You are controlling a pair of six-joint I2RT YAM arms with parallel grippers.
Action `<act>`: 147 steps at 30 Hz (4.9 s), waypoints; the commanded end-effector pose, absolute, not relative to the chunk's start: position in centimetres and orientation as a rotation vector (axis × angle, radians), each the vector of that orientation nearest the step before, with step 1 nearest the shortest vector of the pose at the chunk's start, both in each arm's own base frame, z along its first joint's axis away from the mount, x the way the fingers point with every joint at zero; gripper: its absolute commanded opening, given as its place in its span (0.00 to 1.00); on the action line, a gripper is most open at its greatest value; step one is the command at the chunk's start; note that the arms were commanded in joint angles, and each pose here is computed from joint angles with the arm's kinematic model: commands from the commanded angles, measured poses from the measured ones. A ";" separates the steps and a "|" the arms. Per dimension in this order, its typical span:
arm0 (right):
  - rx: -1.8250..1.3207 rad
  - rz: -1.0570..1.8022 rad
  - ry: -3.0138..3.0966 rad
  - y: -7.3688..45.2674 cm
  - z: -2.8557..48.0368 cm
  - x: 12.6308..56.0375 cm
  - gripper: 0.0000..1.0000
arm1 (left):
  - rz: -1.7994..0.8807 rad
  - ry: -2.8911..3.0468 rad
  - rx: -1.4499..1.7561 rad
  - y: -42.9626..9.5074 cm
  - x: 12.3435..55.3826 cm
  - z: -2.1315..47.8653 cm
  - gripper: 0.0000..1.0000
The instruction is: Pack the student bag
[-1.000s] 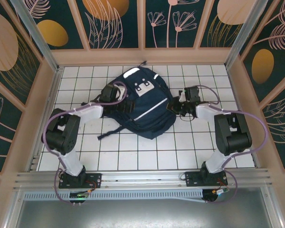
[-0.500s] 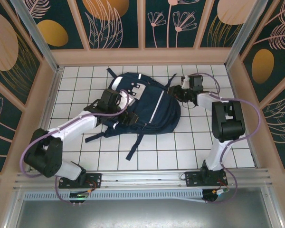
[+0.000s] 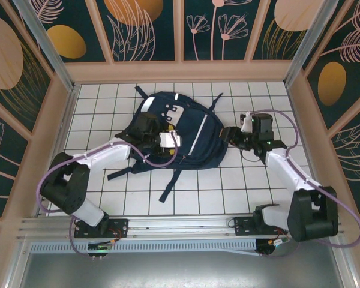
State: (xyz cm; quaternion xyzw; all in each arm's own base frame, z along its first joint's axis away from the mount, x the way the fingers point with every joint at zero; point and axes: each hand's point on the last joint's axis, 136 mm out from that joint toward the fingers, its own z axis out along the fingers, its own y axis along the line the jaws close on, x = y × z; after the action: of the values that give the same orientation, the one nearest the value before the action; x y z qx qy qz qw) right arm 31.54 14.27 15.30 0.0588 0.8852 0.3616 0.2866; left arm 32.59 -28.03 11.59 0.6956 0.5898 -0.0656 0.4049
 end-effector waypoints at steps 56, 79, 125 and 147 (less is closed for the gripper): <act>-0.055 0.343 2.412 23.6 9.3 29.3 0.44 | -0.692 1.640 1.728 -33.5 30.9 12.0 0.00; -0.165 0.397 2.446 19.6 10.5 30.1 0.00 | -0.430 1.538 1.761 -28.7 30.9 11.0 0.00; -0.798 0.965 2.235 39.7 13.0 25.4 0.00 | -1.209 2.598 -0.509 -21.2 34.4 11.7 0.57; -0.730 0.400 2.385 27.5 9.3 28.8 0.00 | -0.520 2.871 -0.216 -14.9 38.5 7.6 0.00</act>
State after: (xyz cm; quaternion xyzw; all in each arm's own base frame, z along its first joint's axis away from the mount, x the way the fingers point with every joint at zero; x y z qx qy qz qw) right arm 28.52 33.22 11.55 -0.3011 0.8667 0.2239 0.3288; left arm 37.48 -19.44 8.90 -0.0930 0.9555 -0.2644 0.0919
